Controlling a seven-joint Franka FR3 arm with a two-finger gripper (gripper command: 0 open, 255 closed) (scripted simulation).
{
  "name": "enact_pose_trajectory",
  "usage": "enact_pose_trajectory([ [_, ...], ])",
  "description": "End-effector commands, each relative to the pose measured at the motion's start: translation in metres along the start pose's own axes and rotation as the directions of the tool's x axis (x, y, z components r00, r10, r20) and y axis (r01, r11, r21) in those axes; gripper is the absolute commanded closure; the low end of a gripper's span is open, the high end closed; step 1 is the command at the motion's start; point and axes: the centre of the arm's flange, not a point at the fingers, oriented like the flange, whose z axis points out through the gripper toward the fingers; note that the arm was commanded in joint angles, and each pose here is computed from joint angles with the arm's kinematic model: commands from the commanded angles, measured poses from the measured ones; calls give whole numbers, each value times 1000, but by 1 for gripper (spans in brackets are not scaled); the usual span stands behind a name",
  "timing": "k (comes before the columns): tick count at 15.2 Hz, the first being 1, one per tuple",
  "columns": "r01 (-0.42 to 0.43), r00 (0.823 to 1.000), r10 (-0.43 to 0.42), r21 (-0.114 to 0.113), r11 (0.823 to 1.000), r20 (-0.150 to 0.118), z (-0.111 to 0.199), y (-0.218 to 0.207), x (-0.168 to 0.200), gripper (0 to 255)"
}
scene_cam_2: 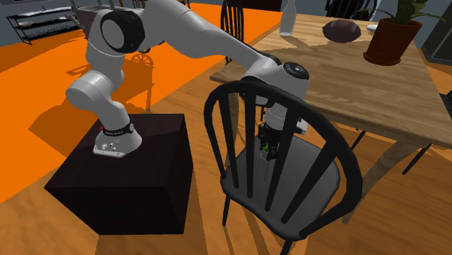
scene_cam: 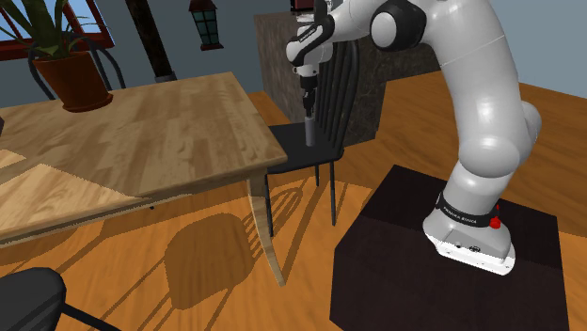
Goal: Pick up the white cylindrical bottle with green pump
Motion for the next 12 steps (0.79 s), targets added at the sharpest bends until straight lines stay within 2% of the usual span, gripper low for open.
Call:
enact_pose_trajectory([
  [1, -1, 1000, 1, 1, 1000, 2, -4, 0, -1, 255],
  [12, -1, 1000, 1, 1, 1000, 2, -62, -6, -3, 255],
])
